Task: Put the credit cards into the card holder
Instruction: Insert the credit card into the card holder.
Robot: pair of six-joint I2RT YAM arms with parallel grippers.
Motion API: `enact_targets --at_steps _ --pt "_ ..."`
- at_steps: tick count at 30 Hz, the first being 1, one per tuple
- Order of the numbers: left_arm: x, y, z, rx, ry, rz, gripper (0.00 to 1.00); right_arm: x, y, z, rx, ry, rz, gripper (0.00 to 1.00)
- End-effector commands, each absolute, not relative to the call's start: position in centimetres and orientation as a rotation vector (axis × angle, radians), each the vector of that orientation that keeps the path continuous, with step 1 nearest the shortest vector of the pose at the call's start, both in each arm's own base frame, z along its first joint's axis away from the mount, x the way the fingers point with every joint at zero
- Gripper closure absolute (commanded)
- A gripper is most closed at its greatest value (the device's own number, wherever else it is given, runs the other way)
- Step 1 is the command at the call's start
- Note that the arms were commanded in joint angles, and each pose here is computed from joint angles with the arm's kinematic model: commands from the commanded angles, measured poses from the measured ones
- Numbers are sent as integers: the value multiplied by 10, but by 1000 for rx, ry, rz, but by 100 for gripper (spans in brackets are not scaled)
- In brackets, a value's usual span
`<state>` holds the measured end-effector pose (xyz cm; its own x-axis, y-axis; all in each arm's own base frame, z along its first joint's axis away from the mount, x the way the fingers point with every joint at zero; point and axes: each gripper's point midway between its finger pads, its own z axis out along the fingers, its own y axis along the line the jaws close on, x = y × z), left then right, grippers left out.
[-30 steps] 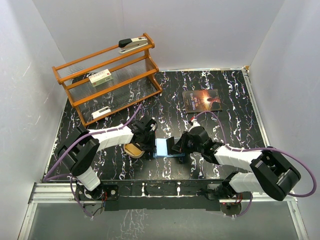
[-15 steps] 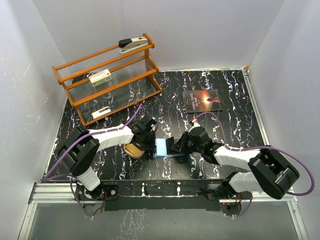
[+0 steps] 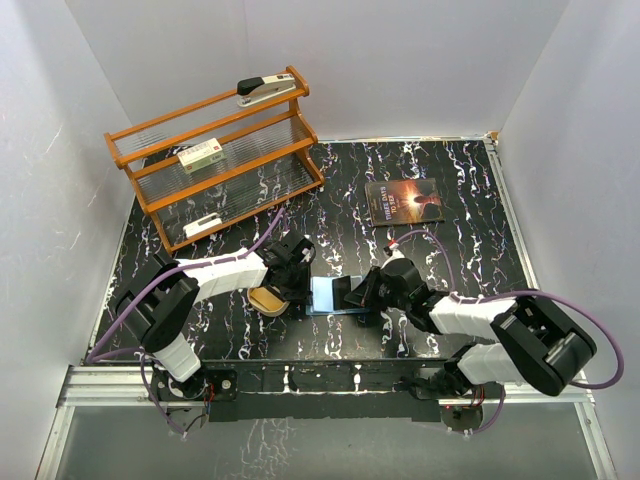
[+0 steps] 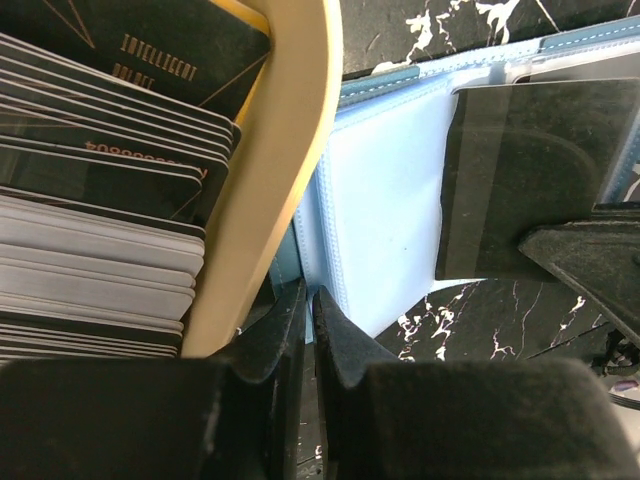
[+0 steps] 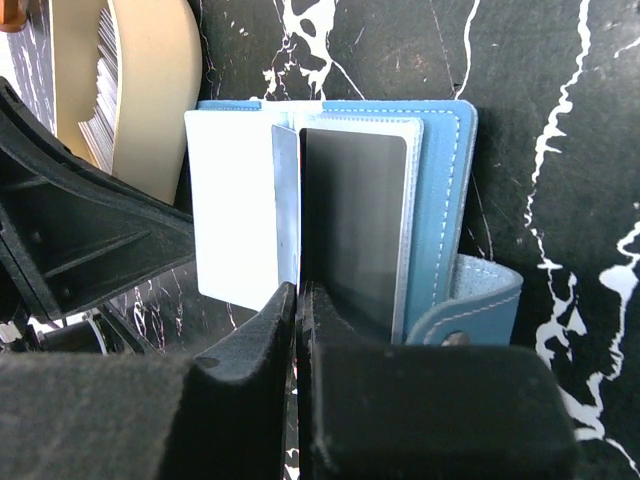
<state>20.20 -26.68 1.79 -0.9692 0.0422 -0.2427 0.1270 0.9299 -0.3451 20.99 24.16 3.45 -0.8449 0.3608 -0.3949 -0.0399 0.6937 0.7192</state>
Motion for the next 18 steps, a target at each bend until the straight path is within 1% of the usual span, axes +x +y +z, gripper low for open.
enact_targets --at_steps 1,14,18 --pt "205 -259 21 129 2846 -458 93 201 241 17 244 2450 1029 98" --pt "206 -263 19 138 2849 -466 93 199 248 16 240 2466 1076 98" --pt "206 -265 21 141 2839 -483 93 198 246 14 251 2478 1064 95"
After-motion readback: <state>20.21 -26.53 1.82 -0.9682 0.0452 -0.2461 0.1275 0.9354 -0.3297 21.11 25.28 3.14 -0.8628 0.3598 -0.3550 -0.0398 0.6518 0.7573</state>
